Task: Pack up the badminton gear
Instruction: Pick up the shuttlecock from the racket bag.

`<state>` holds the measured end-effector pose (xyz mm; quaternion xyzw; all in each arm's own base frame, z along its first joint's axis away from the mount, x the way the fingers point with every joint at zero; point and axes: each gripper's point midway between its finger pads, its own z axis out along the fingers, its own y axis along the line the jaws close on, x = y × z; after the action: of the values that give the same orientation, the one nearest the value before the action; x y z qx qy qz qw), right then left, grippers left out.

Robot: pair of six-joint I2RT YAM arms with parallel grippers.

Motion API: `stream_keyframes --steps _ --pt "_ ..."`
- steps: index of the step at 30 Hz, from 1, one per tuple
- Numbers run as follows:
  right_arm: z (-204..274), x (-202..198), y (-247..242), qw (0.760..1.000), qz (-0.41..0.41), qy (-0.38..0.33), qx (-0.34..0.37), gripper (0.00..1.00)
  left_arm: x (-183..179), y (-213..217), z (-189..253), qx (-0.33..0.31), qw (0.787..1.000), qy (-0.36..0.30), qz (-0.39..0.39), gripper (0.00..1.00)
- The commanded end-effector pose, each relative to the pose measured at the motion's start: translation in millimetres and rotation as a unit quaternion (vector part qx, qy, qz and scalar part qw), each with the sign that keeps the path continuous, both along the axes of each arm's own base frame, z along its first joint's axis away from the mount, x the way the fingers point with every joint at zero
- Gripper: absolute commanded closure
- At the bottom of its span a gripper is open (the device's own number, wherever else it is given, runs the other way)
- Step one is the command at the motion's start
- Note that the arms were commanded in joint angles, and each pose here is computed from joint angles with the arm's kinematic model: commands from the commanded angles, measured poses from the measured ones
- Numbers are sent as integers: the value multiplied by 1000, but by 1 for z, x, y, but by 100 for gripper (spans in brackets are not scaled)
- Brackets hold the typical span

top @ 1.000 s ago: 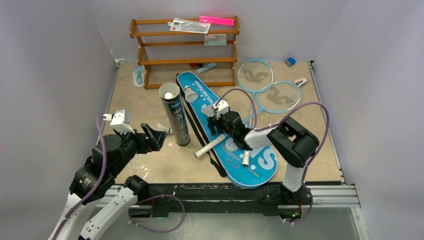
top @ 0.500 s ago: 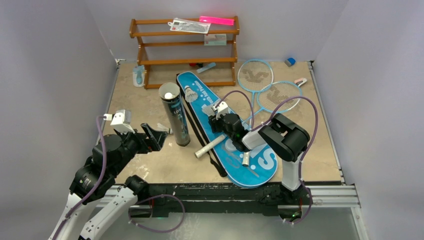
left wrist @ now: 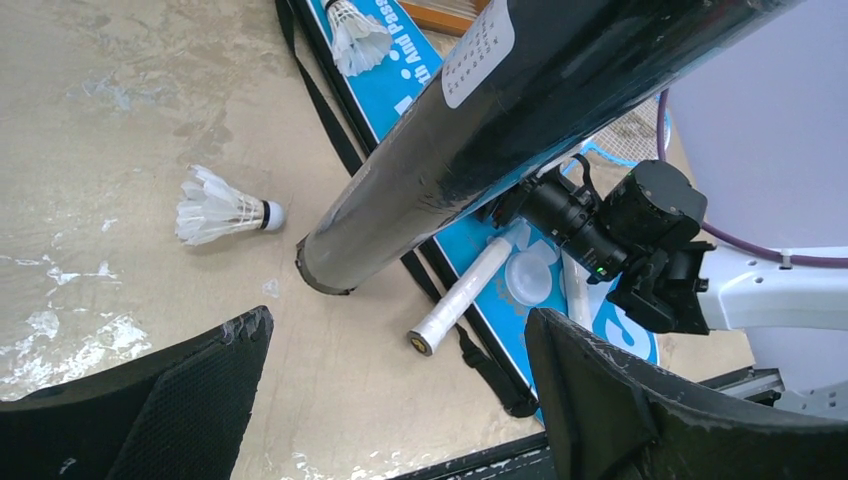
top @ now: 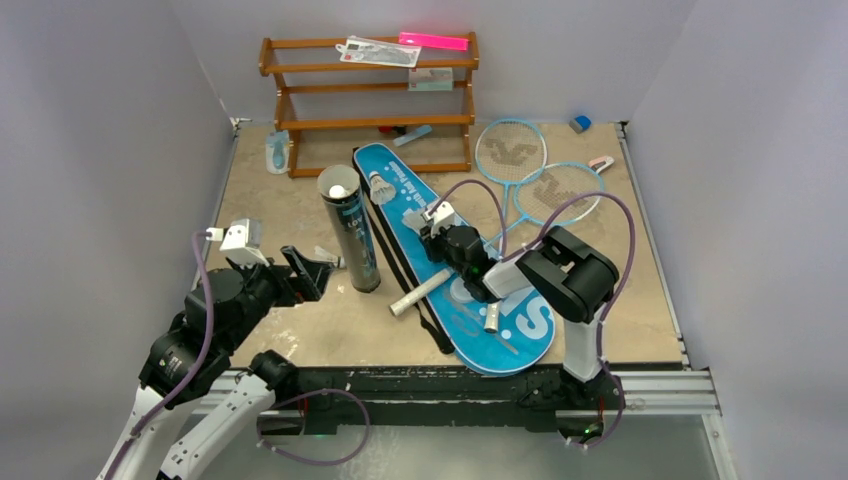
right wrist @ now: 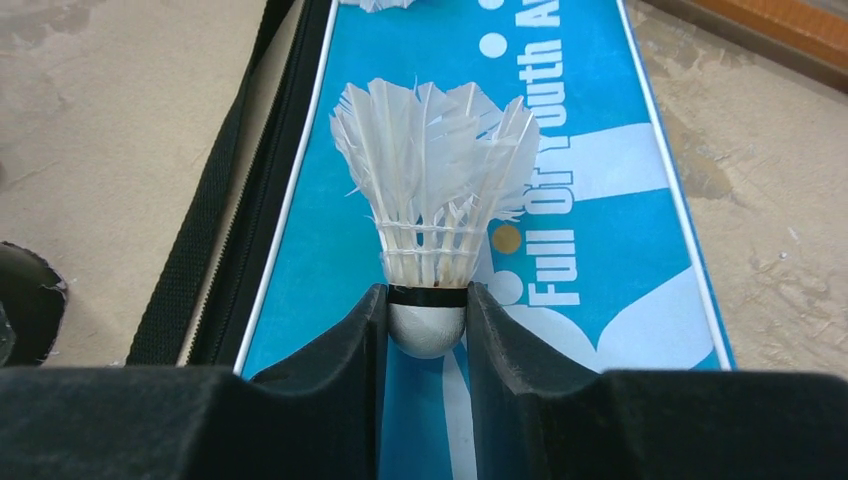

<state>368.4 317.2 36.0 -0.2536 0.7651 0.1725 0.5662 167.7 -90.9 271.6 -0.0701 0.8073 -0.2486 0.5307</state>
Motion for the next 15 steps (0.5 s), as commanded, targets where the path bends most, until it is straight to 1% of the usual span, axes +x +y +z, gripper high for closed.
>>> stream_keyframes --steps 1,4,6,8,10,12,15 --pt "55 1 2 998 -2 -43 45 71 6 0 12 8 1000 -30 -2 6" --pt "80 -12 -1 997 -1 -17 73 72 13 -7 11 22 998 -53 -21 5" --pt "96 -18 -8 996 -20 13 83 72 17 -11 11 52 995 -74 -45 5" --pt "102 -23 -15 995 -39 50 76 77 22 -12 14 85 990 -97 -58 5" --pt "106 -33 -22 992 -51 88 68 78 26 -9 18 104 986 -117 -56 4" --pt "114 -43 -28 992 -48 101 63 78 28 -10 19 122 982 -131 -65 3" --pt "131 -58 -34 992 -29 102 66 78 23 -23 11 156 967 -152 -130 1"
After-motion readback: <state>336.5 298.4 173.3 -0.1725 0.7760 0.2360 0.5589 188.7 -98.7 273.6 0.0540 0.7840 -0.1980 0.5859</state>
